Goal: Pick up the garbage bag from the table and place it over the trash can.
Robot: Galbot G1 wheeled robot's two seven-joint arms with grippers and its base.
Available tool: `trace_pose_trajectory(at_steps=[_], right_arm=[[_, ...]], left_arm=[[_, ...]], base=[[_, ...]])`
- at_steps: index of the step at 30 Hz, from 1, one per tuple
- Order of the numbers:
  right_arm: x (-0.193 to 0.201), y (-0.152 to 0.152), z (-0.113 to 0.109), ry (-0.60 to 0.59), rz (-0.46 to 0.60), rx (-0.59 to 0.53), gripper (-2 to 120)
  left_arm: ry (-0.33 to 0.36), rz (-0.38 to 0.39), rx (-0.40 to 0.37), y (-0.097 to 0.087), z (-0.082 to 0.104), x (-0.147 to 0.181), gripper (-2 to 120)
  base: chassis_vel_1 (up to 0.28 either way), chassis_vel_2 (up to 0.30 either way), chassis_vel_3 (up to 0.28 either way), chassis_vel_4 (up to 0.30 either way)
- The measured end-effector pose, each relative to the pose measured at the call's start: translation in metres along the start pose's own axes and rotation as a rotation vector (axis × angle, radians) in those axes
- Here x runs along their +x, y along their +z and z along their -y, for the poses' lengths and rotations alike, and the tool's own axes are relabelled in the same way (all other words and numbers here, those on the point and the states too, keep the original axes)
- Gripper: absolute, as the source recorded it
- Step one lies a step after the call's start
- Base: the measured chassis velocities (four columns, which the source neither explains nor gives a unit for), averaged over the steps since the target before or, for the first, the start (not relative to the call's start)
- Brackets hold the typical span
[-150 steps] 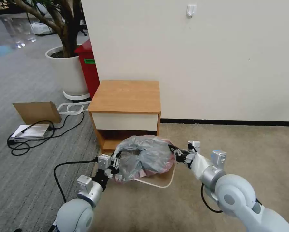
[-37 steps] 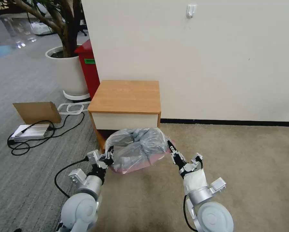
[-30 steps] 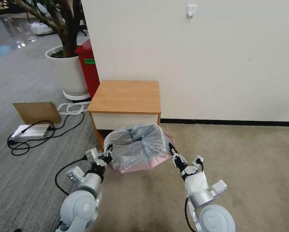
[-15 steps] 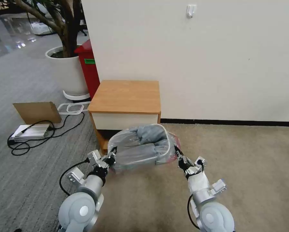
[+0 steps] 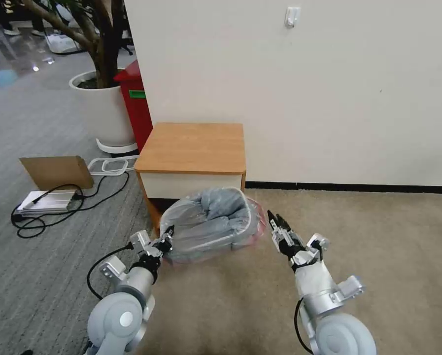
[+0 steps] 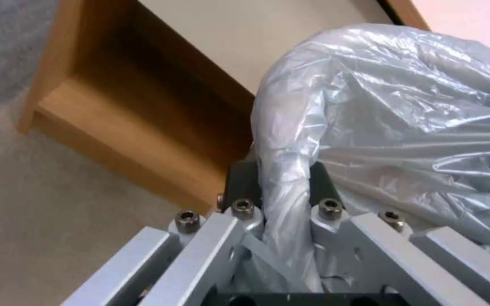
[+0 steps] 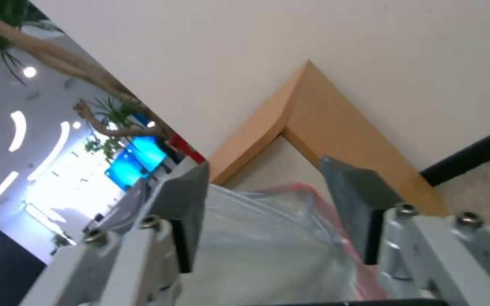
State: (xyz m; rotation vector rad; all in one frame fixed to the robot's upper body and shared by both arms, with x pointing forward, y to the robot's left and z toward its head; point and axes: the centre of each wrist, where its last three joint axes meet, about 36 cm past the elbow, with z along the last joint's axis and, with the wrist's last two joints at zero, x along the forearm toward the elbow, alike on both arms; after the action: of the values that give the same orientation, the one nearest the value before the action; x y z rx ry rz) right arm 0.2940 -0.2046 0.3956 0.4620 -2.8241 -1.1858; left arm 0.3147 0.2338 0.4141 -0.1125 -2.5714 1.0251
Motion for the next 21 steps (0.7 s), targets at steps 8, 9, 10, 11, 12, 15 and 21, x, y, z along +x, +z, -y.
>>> trace_pose_trajectory(at_steps=[8,9,10,11,12,15,21], right_arm=[[-0.014,0.010,0.043,0.008,-0.017,-0.118,86],[-0.014,0.011,0.048,0.006,-0.016,-0.139,91],[-0.014,0.011,0.048,0.006,-0.016,-0.139,91],[-0.014,0.013,0.052,-0.003,-0.015,-0.157,94],[-0.013,0.015,0.054,-0.019,-0.012,-0.168,98],[-0.011,0.018,0.055,-0.049,-0.007,-0.184,100],[-0.011,0.020,0.054,-0.104,-0.009,-0.193,100]], left_arm=[[0.067,-0.036,0.092,-0.010,0.002,0.007,5],[0.071,-0.036,0.093,-0.012,0.002,0.007,5],[0.071,-0.036,0.093,-0.012,0.002,0.007,5],[0.071,-0.036,0.093,-0.012,0.002,0.008,5],[0.070,-0.037,0.092,-0.012,0.002,0.008,5],[0.069,-0.038,0.092,-0.012,0.001,0.008,5],[0.065,-0.044,0.099,-0.008,0.002,0.009,5]], base=[[0.000,0.000,0.000,0.000],[0.000,0.000,0.000,0.000],[0.000,0.000,0.000,0.000],[0.000,0.000,0.000,0.000],[0.000,0.000,0.000,0.000],[0.000,0.000,0.000,0.000],[0.000,0.000,0.000,0.000]])
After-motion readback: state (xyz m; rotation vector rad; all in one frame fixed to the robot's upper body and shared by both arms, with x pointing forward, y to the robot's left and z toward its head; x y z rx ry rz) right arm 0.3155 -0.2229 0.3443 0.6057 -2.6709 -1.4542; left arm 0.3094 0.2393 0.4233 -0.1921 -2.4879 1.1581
